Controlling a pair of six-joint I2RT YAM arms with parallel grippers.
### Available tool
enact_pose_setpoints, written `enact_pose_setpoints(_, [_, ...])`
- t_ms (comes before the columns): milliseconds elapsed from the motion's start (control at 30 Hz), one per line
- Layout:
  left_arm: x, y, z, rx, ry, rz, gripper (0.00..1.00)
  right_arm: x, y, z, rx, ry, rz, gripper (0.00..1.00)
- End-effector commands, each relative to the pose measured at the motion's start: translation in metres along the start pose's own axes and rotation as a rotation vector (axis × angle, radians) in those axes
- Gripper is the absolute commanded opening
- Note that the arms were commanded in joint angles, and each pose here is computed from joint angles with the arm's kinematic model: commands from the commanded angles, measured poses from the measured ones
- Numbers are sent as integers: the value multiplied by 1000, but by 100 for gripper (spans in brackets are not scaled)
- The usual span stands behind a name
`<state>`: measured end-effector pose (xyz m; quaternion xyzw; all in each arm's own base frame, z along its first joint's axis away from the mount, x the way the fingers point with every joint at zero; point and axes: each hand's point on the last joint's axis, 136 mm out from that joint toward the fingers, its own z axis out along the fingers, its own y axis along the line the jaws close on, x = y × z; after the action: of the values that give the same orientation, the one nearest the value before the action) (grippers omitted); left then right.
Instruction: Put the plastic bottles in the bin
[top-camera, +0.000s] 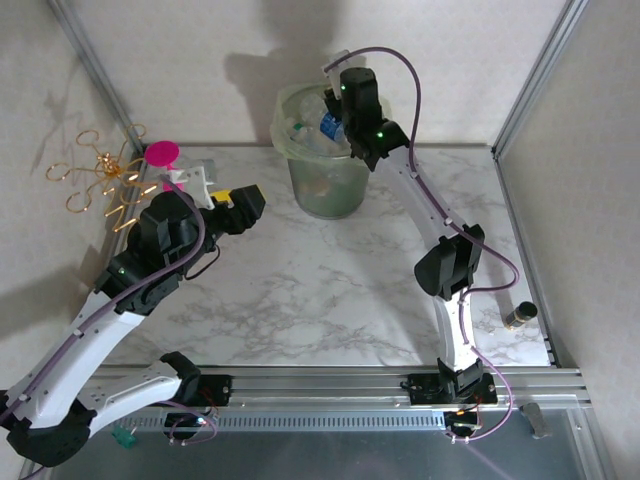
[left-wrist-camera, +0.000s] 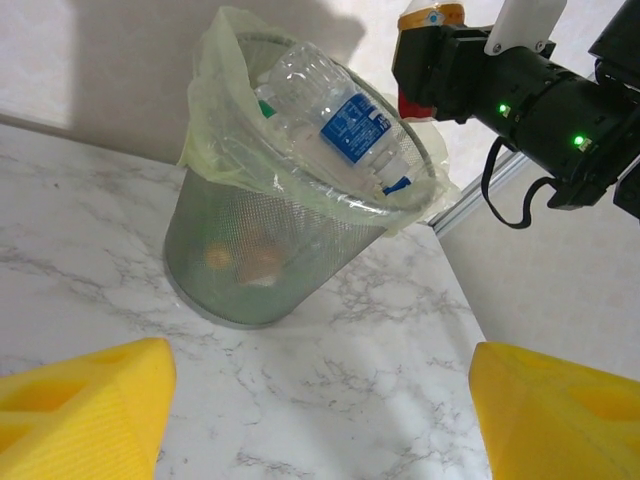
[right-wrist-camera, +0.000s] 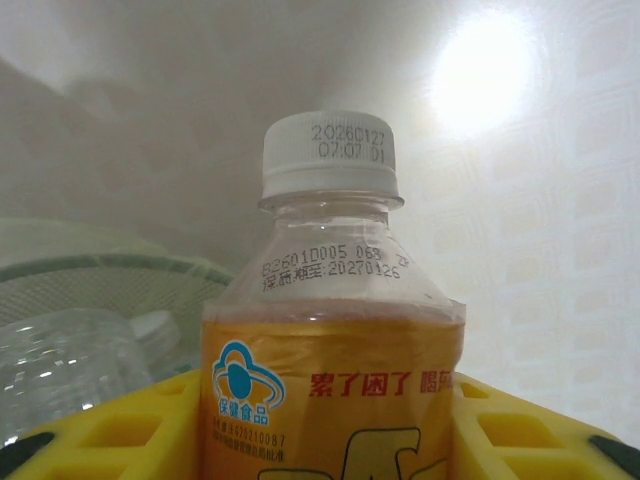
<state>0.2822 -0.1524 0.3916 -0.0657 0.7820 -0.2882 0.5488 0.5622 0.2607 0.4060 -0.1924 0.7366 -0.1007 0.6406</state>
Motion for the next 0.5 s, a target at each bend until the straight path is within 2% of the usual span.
enact_pose_setpoints(0, [-6,2,1,-11,-16,-1,77,-1,-21,10,79,-11,-13,43])
enact_pose_setpoints(133, [-2,2,6,-11,-1,2,77,10,-30,16,57,13,11,44])
enact_pose_setpoints(467, [5,6,14,-12,19,6,77,49,-10,31,-19,92,-5,47])
